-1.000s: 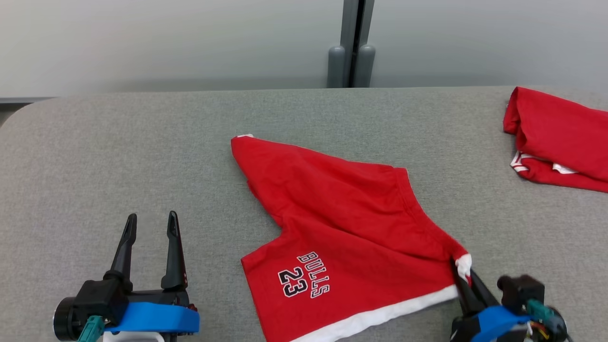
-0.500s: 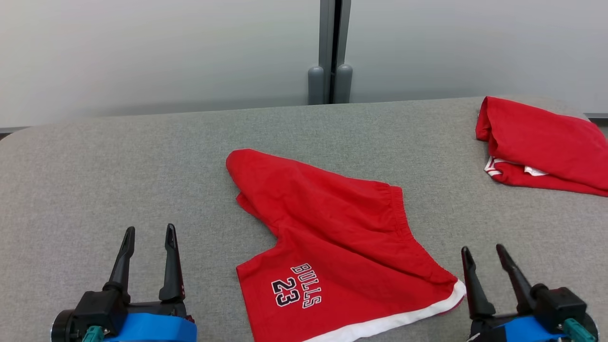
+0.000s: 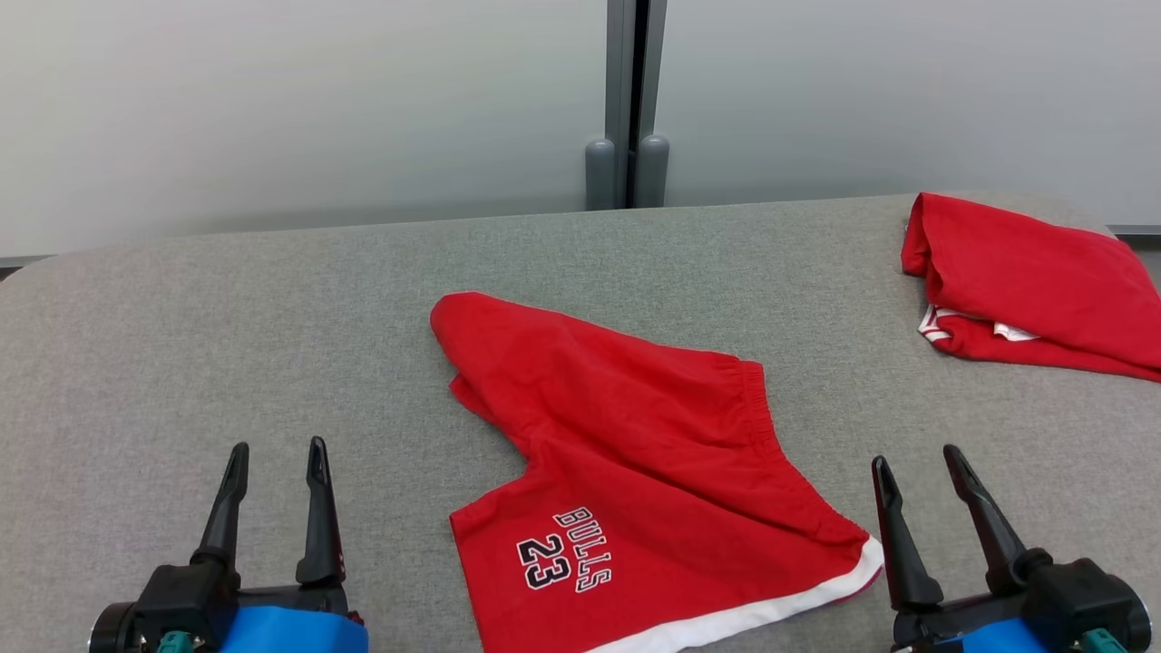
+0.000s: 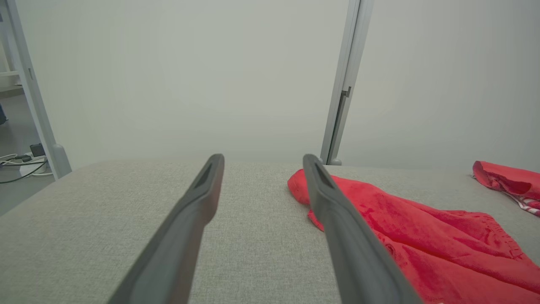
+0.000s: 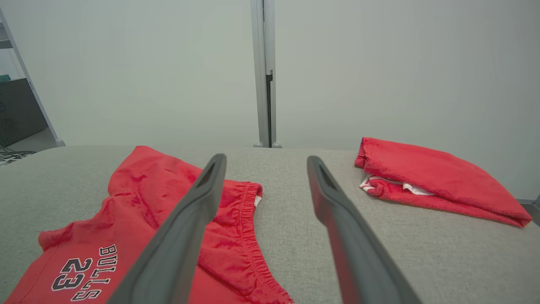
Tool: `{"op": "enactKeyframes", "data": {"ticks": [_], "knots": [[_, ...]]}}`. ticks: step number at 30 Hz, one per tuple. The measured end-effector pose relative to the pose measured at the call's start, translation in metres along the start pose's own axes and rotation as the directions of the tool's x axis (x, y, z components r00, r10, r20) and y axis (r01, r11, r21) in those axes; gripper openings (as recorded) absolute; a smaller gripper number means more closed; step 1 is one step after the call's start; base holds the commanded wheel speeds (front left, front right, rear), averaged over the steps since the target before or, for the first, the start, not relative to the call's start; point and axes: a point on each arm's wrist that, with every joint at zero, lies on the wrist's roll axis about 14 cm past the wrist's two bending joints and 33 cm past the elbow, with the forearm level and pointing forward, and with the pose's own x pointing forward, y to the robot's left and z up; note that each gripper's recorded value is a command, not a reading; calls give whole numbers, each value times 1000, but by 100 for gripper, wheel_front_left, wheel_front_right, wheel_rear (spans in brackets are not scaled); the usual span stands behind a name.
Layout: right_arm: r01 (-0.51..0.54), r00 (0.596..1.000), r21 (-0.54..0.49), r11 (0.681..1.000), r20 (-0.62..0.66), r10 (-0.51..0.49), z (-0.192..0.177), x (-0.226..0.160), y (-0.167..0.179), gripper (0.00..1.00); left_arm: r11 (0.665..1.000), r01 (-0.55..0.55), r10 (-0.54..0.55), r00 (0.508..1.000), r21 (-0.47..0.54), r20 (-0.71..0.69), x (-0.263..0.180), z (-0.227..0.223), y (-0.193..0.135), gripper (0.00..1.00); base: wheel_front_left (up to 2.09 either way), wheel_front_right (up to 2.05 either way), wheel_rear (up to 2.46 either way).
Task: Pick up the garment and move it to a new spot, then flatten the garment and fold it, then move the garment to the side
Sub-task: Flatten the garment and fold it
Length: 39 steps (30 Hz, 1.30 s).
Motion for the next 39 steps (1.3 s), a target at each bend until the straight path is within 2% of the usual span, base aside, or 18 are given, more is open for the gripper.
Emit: {"op": "enactKeyframes", "data": {"ticks": [10,17,23,29,39], "knots": [[12,998,20,1000,-54,-11,-17,-8,-2,100,1000,13,-12,999,18,-34,-3,-10,-2,100,0,0,0],[43,989,16,999,-141,-40,-43,-16,-12,100,993,116,-116,984,-8,-134,-16,-41,-35,100,0,0,0],[66,977,-5,998,-203,-66,-61,-18,-28,100,978,208,-209,943,-32,-260,-41,-79,-62,100,0,0,0],[59,968,-7,998,-243,-59,-73,-15,-29,100,948,306,-316,871,-88,-377,-74,-112,-88,100,0,0,0],[46,948,5,999,-315,-42,-95,-12,-30,100,918,356,-394,774,-174,-496,-112,-145,-105,100,0,0,0]]}}
